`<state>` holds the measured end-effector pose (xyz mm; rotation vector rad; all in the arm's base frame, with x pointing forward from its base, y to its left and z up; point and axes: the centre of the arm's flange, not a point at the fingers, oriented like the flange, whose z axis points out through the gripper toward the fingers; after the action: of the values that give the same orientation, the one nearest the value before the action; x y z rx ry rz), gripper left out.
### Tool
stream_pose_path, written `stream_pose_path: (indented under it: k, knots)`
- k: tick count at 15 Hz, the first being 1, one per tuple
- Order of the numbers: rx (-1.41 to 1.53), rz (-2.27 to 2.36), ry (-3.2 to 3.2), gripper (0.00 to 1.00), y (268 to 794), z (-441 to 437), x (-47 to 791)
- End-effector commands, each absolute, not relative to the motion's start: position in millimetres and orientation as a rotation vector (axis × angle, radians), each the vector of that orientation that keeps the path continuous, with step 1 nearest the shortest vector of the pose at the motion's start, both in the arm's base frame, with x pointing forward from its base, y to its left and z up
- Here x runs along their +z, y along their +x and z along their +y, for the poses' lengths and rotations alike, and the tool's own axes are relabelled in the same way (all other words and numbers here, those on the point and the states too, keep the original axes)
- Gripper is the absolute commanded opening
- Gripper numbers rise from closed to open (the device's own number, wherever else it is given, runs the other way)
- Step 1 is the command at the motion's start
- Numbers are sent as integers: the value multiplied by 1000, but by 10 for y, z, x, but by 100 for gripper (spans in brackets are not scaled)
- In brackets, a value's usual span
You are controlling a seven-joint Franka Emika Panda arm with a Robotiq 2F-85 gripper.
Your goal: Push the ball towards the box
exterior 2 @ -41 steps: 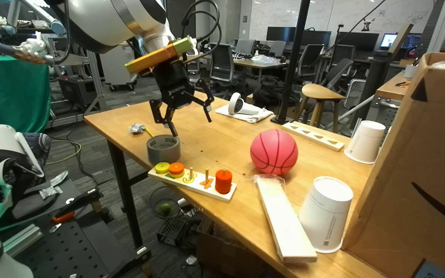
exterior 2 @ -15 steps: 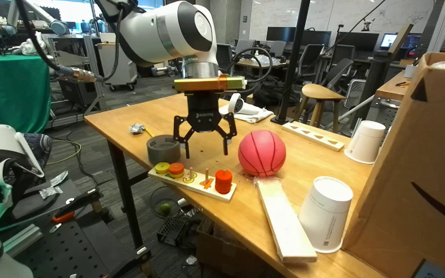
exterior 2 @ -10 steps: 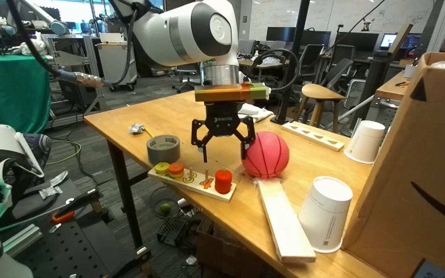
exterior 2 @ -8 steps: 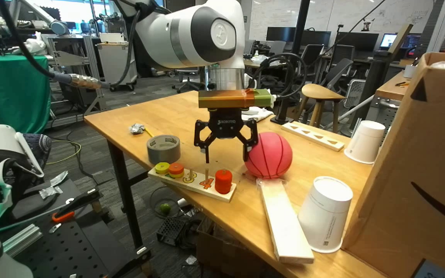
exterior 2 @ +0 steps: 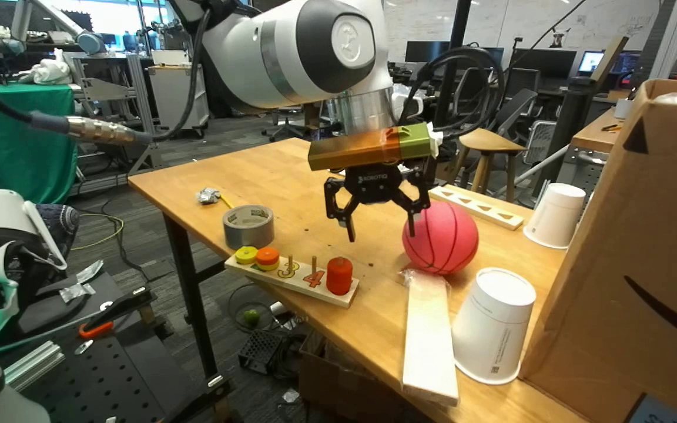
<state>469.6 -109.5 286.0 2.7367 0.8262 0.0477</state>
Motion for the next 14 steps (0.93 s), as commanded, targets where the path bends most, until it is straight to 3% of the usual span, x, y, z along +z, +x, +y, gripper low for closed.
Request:
stream_pose_path:
  k: [1, 5, 9, 14]
  knots:
    - [196, 635, 2659, 100, 4390, -1067, 3252]
    - [320, 426, 2586, 100, 4253, -862, 3455]
    - [233, 401, 2743, 100, 4108, -390, 3459]
    - [329, 720, 2867, 100, 3899, 560, 3275]
